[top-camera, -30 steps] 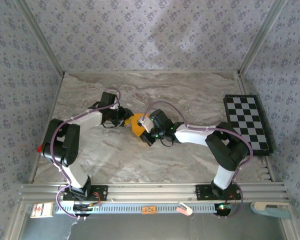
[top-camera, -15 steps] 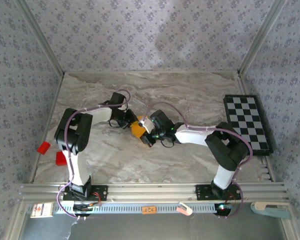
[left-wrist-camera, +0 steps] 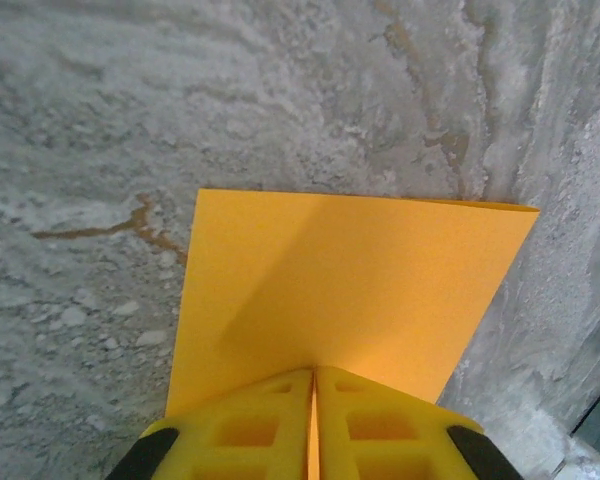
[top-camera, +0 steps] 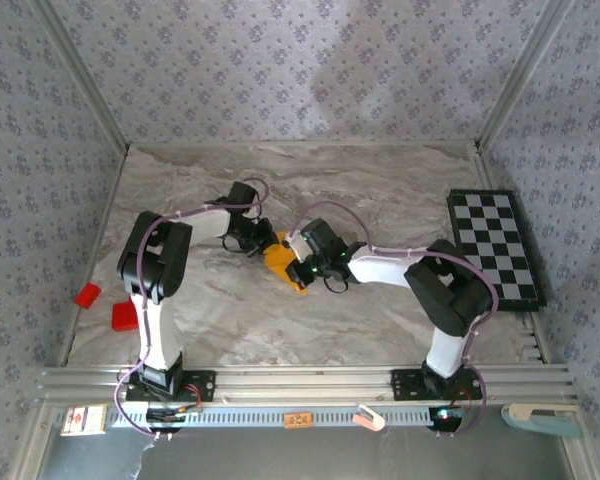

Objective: Fold a paper plane with a square sheet of paper (pick it up from the middle)
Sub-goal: Third fold the triangle at the center of the table.

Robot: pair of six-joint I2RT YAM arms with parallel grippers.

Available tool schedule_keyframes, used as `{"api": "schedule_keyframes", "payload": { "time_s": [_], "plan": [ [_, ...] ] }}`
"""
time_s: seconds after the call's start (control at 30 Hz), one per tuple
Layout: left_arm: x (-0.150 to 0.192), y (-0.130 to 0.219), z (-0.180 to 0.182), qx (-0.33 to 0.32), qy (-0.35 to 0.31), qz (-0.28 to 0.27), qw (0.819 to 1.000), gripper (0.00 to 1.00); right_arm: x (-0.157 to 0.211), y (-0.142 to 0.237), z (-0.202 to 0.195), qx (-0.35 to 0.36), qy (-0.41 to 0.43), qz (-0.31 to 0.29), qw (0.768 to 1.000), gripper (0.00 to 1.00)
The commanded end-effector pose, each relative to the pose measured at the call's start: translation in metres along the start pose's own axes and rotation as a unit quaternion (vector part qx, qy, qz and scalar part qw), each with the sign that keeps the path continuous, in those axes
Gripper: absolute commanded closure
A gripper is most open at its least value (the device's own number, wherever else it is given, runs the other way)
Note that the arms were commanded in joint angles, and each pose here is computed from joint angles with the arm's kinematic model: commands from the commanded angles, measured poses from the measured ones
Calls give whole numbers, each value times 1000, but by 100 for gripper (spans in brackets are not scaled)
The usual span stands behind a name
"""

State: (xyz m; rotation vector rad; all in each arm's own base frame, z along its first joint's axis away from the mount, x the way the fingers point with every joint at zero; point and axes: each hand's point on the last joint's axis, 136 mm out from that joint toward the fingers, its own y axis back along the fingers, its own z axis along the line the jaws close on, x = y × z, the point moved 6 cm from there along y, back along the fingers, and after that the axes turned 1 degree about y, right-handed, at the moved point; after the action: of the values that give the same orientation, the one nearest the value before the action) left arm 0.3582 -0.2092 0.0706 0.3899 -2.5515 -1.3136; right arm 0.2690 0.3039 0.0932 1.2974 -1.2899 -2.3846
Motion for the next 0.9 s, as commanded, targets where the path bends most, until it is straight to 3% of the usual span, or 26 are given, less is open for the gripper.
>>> {"api": "schedule_keyframes", "payload": {
  "time_s": [0.0, 0.87],
  "plan": [
    [10, -13, 13, -40, -2, 29, 999, 89, -2, -2, -12, 46, -19, 13, 999, 94],
    [11, -18, 12, -36, -14, 43, 998, 91, 1, -12, -21, 69, -31, 46, 996, 95]
  ]
}}
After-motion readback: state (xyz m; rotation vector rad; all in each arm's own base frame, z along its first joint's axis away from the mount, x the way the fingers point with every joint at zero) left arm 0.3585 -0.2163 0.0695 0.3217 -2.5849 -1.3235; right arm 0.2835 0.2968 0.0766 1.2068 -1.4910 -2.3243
